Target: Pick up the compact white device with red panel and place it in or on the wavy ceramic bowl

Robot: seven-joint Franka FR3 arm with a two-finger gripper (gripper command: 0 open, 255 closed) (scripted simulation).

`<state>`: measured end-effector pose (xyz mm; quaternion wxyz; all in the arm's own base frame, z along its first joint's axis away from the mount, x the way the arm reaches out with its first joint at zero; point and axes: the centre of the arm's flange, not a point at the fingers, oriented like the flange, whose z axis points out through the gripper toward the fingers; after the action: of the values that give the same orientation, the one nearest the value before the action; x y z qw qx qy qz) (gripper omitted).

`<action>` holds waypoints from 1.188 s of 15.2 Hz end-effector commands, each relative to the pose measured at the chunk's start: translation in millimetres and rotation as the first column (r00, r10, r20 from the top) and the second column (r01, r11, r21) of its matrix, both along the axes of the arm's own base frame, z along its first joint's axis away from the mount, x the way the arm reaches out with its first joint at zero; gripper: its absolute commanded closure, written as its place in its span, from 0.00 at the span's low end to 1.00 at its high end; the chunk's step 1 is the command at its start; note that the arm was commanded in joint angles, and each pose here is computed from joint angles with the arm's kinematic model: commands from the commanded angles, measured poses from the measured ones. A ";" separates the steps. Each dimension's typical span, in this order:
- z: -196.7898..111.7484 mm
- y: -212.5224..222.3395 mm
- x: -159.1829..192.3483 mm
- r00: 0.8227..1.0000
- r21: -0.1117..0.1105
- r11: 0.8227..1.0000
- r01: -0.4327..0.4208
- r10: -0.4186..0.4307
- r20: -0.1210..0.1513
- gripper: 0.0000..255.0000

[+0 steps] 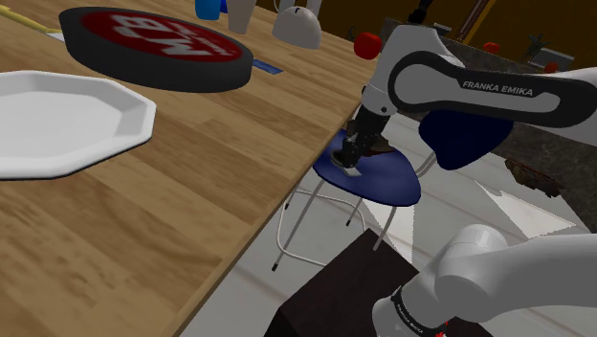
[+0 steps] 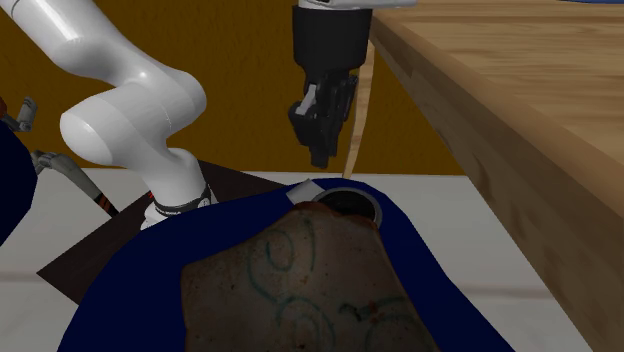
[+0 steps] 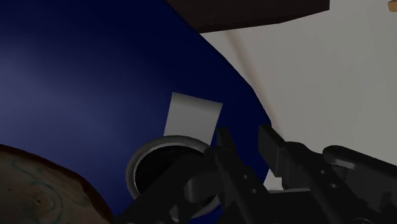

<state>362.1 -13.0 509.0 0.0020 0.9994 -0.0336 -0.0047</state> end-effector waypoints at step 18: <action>-37.3 -33.8 -19.5 0.997 0.005 0.998 0.068 -0.068 -0.020 0.00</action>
<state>342.4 -46.7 478.1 -0.0006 0.9976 -0.0674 -0.0151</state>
